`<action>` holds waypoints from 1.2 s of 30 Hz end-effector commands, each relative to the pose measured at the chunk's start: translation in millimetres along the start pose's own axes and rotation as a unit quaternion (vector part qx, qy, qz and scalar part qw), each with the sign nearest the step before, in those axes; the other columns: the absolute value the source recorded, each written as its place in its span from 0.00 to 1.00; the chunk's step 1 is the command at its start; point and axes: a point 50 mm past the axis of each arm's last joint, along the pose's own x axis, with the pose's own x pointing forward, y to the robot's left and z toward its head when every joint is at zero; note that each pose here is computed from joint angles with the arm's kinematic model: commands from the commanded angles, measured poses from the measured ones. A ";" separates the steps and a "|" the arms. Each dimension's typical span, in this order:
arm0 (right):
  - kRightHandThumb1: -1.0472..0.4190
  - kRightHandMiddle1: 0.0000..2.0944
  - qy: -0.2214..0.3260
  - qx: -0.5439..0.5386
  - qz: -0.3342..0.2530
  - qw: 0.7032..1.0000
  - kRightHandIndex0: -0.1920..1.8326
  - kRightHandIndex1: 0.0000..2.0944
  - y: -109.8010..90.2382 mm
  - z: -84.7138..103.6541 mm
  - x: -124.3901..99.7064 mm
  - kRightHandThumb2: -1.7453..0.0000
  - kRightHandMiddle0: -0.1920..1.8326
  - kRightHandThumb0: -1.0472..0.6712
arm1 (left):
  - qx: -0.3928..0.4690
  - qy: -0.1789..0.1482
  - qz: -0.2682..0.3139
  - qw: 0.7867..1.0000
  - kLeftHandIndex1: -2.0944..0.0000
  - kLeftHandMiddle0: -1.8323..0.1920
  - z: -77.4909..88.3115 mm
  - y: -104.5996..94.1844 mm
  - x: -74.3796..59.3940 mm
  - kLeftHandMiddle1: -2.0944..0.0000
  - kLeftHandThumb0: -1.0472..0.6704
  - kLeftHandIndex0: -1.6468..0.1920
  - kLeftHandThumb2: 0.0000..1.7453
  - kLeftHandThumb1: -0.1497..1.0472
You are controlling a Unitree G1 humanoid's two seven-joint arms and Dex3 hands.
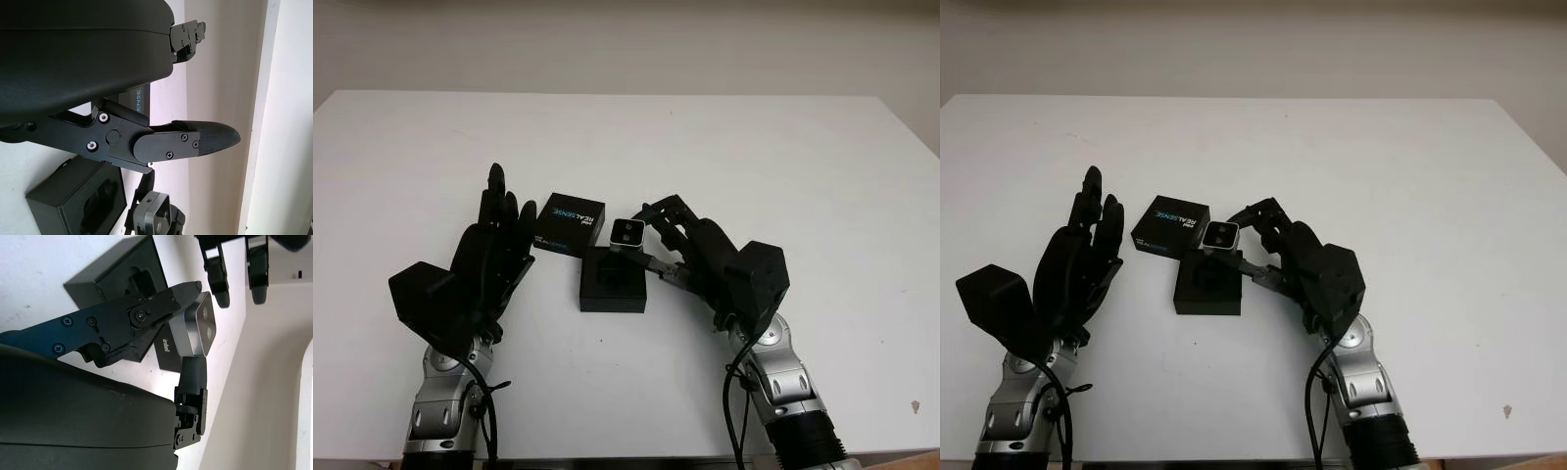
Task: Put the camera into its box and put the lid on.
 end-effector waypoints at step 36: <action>0.01 0.85 0.029 -0.006 0.045 0.999 0.16 0.03 5.7 -14.7 14.2 0.97 0.18 0.36 | 0.001 0.000 0.003 1.000 1.00 1.00 -0.9 -0.2 -0.5 1.00 0.20 1.00 0.26 1.00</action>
